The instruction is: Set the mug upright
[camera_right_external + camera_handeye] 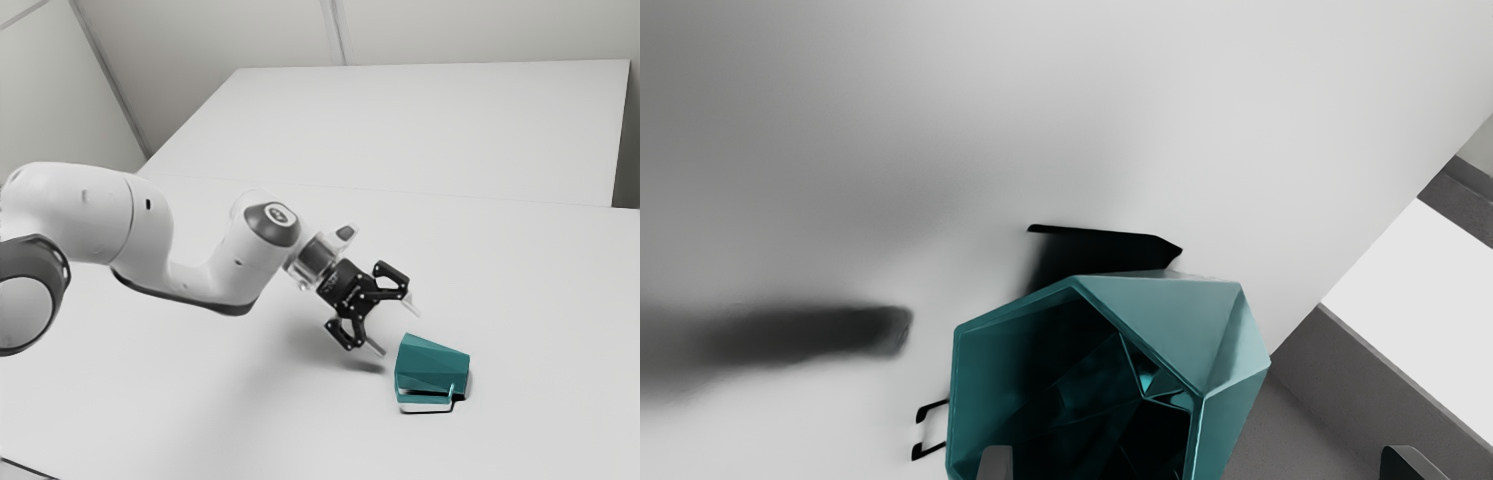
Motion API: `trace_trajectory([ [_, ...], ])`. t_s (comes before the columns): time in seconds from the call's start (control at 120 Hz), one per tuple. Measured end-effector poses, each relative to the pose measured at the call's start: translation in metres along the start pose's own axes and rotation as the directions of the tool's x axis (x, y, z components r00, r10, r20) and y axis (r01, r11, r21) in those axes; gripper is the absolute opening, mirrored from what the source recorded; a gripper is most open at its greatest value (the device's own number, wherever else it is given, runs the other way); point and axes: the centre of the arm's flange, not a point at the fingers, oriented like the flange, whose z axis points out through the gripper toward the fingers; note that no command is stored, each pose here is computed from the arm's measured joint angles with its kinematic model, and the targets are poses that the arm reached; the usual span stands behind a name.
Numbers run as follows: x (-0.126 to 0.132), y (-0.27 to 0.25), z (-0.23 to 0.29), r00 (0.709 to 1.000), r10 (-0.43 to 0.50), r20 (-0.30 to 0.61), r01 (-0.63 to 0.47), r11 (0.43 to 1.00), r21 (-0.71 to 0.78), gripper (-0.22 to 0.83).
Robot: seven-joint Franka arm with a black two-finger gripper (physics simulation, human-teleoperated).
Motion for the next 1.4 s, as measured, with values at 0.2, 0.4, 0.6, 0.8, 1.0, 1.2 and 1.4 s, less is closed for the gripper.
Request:
trace_trajectory([
  [0.2,-0.003,0.003,0.025,0.999,-0.045,0.019,0.045,0.998,-0.043,0.61],
  [0.4,0.000,0.008,0.037,0.998,-0.061,0.020,0.062,0.996,-0.059,0.61],
  [0.6,0.000,0.010,0.042,0.998,-0.066,0.006,0.066,0.996,-0.054,0.17],
  [0.8,0.001,0.021,0.039,0.998,-0.054,-0.014,0.053,0.997,-0.065,-0.06],
  [1.0,-0.002,0.034,0.038,0.999,-0.041,-0.027,0.039,0.997,-0.067,-0.14],
  [1.2,-0.011,0.043,0.037,0.999,-0.013,-0.049,0.011,0.999,-0.041,-0.16],
  [1.4,-0.050,0.081,-0.002,0.958,0.253,-0.136,-0.223,0.953,0.203,-0.16],
])
